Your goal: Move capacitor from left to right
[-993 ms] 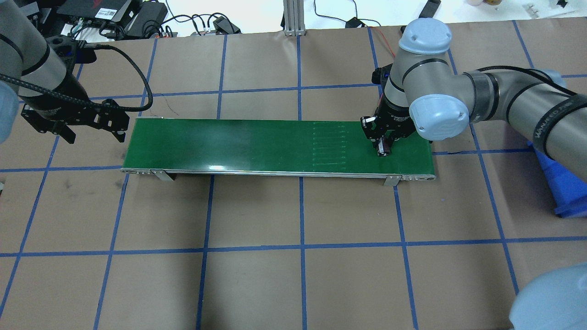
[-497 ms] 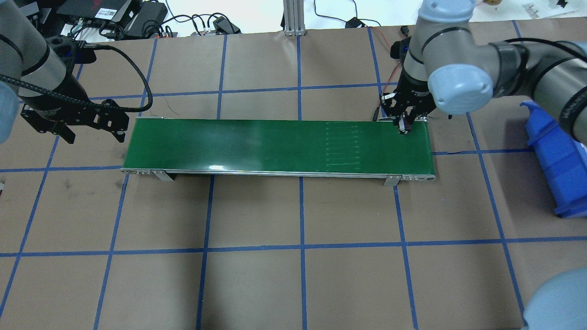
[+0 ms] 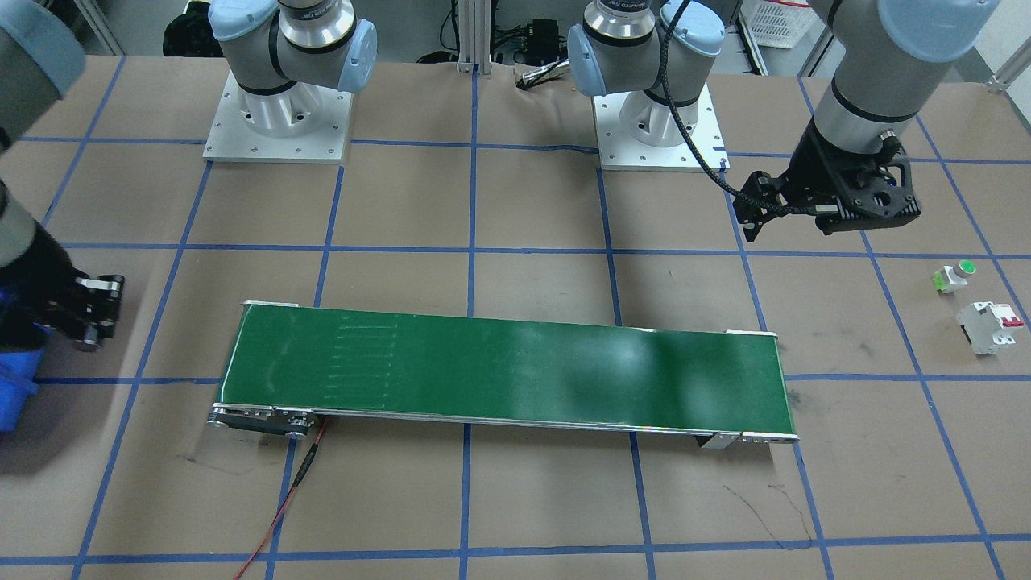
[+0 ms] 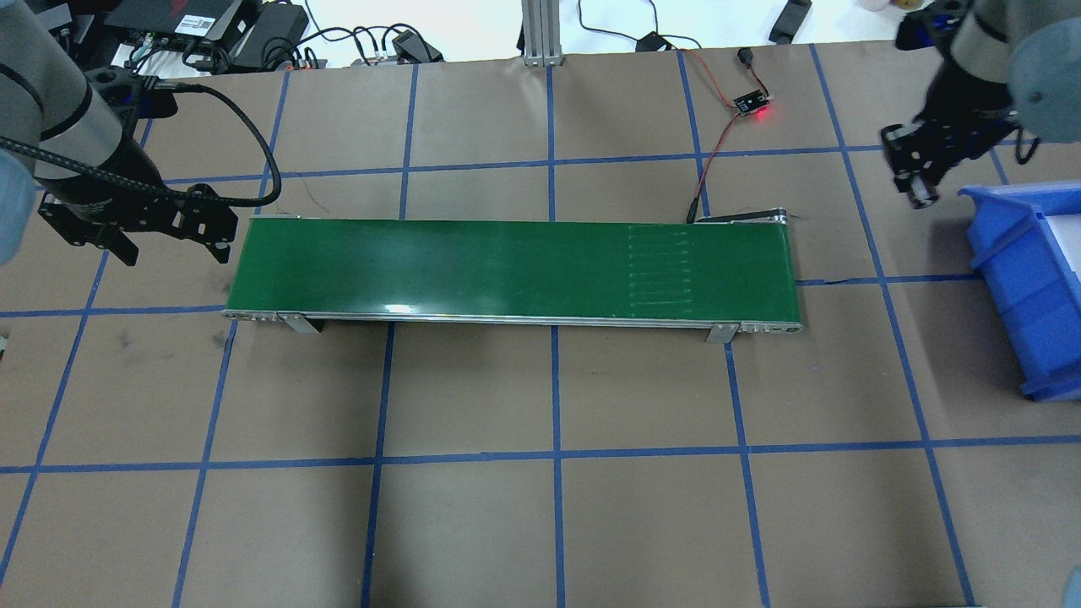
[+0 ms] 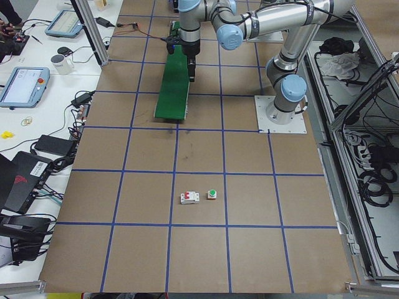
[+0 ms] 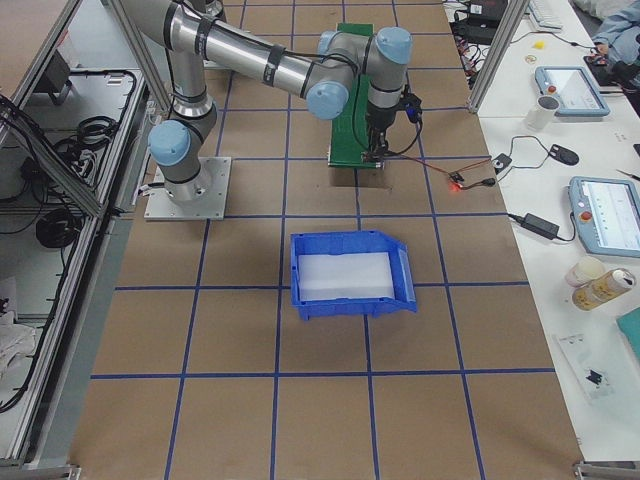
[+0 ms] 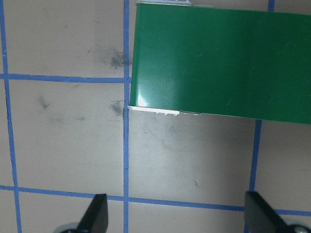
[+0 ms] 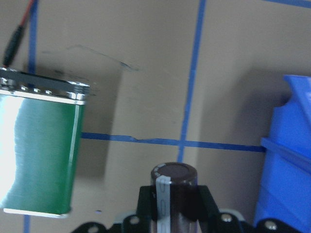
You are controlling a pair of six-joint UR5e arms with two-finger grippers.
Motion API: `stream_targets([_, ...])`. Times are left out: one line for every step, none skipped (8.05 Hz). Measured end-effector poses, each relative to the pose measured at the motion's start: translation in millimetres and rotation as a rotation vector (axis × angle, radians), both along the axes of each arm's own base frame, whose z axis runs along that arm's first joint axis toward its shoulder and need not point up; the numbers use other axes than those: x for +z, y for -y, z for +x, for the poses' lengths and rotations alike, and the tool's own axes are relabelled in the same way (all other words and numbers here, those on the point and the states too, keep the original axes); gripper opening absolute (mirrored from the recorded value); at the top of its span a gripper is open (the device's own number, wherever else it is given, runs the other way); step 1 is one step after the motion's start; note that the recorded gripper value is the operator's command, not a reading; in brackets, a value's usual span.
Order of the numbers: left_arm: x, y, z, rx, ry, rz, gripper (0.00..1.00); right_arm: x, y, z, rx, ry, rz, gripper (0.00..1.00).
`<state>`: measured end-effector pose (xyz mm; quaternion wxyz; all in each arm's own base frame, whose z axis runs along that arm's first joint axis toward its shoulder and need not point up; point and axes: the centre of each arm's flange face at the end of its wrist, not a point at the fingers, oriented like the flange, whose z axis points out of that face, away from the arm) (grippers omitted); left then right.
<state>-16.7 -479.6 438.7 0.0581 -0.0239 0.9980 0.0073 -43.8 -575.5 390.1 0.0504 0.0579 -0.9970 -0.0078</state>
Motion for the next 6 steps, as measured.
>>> stream_targets([0,0,0,-0.001,0.001,0.001,1.00,7,-10,-53,0.037,-0.010,0.009,0.00])
stream_targets([0,0,0,-0.002,0.001,0.001,1.00,10,-20,-99,0.077,-0.014,0.018,0.00])
stream_targets([0,0,0,-0.003,0.002,0.001,1.00,10,-29,-139,0.117,-0.015,0.023,0.00])
stream_targets([0,0,0,-0.004,0.003,0.000,1.00,5,-37,-175,0.155,-0.013,0.029,0.00])
stream_targets([0,0,0,-0.003,0.003,-0.001,1.00,-10,-39,-207,0.201,-0.009,0.033,0.00])
stream_targets([0,0,0,-0.002,0.002,-0.002,1.00,-30,-40,-235,0.233,-0.008,0.032,0.00])
